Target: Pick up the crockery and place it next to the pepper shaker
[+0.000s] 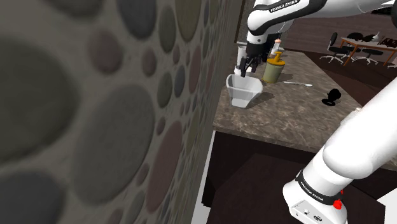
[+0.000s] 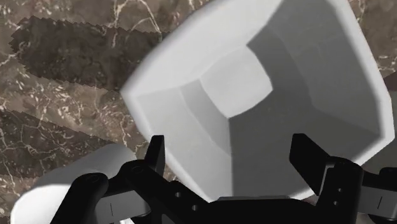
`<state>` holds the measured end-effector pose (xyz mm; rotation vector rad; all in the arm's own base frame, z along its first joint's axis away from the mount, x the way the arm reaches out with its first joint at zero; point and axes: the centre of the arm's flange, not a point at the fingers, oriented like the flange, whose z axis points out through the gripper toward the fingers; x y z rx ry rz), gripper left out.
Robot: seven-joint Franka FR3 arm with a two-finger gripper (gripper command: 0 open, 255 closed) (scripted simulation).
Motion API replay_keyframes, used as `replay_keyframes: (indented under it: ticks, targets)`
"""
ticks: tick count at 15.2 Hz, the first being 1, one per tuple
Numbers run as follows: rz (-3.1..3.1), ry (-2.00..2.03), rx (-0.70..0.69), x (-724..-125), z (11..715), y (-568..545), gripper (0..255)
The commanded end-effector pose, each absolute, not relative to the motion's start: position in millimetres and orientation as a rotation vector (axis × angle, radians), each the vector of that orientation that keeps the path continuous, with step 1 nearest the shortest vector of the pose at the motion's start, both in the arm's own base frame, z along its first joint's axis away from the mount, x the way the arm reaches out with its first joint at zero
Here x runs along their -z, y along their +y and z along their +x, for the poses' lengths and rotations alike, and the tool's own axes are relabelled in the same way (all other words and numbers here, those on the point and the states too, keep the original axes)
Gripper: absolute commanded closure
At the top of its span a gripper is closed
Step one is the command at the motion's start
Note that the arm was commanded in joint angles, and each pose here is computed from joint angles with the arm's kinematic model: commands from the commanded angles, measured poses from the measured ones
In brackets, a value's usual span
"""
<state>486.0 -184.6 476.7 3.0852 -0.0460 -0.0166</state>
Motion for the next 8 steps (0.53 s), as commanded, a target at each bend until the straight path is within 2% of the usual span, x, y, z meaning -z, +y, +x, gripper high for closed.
replay_keyframes:
  ticks: [1,8]
  targets:
    - [3.074,-0.053,-0.003,-468,503,-201,0]
    - [3.035,-0.078,-0.066,-450,566,-253,0]
